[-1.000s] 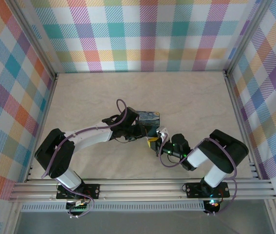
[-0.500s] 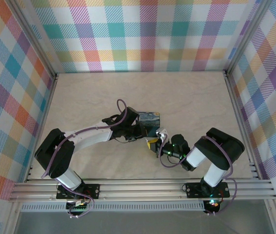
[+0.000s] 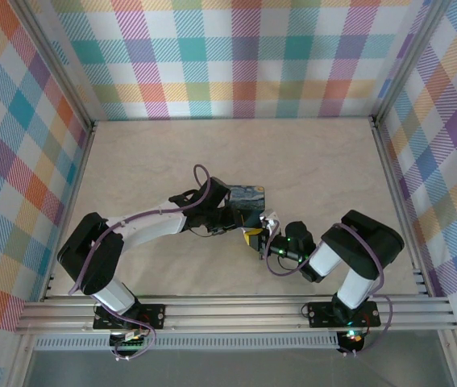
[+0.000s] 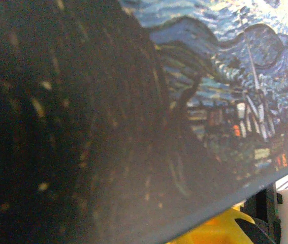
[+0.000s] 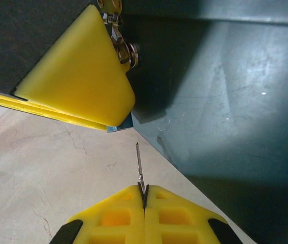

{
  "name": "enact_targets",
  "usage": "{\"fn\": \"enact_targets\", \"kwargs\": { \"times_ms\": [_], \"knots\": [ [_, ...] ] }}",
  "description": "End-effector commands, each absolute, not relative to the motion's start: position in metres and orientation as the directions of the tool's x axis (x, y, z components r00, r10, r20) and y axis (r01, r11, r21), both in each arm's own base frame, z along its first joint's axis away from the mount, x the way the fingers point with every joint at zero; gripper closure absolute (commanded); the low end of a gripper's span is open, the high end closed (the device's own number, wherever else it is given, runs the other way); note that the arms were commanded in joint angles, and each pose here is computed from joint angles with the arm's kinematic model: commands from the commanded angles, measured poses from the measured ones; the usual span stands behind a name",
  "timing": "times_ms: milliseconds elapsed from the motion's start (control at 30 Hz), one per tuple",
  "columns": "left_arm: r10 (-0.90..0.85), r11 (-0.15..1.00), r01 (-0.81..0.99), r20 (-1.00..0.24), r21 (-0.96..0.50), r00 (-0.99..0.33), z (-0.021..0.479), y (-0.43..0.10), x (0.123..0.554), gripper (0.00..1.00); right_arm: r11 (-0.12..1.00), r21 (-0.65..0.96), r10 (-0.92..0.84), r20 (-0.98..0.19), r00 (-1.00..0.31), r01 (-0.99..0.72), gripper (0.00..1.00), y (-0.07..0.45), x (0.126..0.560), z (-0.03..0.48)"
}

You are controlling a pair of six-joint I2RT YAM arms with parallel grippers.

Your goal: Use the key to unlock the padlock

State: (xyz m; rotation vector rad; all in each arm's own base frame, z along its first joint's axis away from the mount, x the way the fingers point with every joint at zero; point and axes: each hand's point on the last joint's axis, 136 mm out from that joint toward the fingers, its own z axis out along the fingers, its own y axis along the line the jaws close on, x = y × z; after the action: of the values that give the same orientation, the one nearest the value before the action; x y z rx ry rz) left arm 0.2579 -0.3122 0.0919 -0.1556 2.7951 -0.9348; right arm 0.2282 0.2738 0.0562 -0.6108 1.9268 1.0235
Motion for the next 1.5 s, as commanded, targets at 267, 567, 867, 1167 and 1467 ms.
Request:
{"fn": "enact_targets", "kwargs": {
  "times_ms": [267, 567, 867, 1167, 1467],
  "knots": [
    [-0.144, 0.777, -0.006, -0.168, -0.629, -0.975, 0.105, -0.32, 0.264, 0.8, 0.494, 0.439, 0.034, -0.872, -0.489, -0.75, 1.0, 0.282, 0.232, 0.075],
    [-0.143, 0.779, -0.007, -0.167, -0.627, -0.975, 0.103, -0.319, 0.263, 0.8, 0.487, 0.437, 0.041, -0.876, -0.48, -0.756, 1.0, 0.285, 0.234, 0.079],
    [-0.143, 0.777, -0.007, -0.166, -0.63, -0.976, 0.104, -0.319, 0.264, 0.8, 0.484, 0.43, 0.05, -0.883, -0.467, -0.762, 1.0, 0.286, 0.237, 0.084],
    [-0.137, 0.773, -0.001, -0.165, -0.634, -0.977, 0.105, -0.321, 0.263, 0.81, 0.479, 0.41, 0.071, -0.9, -0.431, -0.777, 1.0, 0.291, 0.244, 0.097],
    [-0.134, 0.788, -0.002, -0.169, -0.616, -0.976, 0.098, -0.315, 0.26, 0.81, 0.469, 0.415, 0.069, -0.897, -0.436, -0.779, 1.0, 0.287, 0.246, 0.101]
  ]
}}
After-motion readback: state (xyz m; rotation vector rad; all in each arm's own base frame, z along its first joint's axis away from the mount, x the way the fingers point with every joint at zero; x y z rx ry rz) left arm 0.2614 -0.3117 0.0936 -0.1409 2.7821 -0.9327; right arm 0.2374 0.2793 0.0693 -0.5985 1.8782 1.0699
